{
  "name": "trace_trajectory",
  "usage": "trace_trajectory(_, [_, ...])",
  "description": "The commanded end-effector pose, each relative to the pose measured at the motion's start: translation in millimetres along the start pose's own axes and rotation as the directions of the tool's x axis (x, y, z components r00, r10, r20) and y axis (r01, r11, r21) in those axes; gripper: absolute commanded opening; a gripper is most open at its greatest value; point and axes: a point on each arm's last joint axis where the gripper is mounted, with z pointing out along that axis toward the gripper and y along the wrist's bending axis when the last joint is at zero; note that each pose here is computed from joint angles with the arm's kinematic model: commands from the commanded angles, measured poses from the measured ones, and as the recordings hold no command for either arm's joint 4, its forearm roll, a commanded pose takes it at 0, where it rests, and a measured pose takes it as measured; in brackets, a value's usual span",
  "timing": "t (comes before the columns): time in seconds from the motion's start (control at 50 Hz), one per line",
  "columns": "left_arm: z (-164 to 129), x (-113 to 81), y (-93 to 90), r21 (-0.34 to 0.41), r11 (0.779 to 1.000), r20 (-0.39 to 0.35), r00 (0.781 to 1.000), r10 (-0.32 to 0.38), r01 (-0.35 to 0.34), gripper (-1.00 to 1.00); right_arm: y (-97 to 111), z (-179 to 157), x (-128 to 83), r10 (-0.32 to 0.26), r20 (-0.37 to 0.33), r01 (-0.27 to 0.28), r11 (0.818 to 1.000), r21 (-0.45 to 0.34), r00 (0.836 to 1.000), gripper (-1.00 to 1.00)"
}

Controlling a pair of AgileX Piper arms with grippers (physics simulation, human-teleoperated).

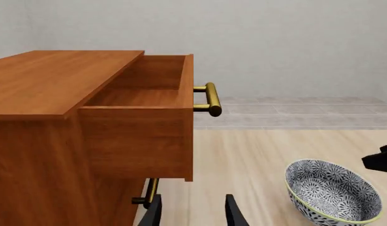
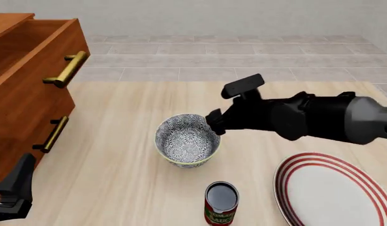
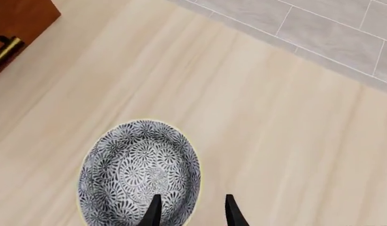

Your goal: Put the bowl on the plate.

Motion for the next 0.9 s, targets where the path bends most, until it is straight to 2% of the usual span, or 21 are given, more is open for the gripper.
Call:
trace_trajectory(0.02, [0.0, 0.0, 0.0, 0.0, 1.0, 0.0, 1.0, 0.0, 0.0, 1.0, -11.2, 28.0, 3.9, 0.01, -0.074, -0.008, 1.0, 0.026, 0.997, 1.0])
trace_trajectory(0.46, [0.0, 0.0, 0.0, 0.0, 1.0, 0.0, 1.0, 0.0, 0.0, 1.0, -14.6, 62.8, 11.9, 0.006, -0.144, -0.002, 1.0, 0.031, 0.989, 1.0])
trace_trajectory(0.9, [0.0, 0.0, 0.0, 0.0, 1.0, 0.0, 1.0, 0.0, 0.0, 1.0, 0.8, 71.7, 30.0, 0.01, -0.186, -0.009, 1.0, 0.005, 0.983, 1.0])
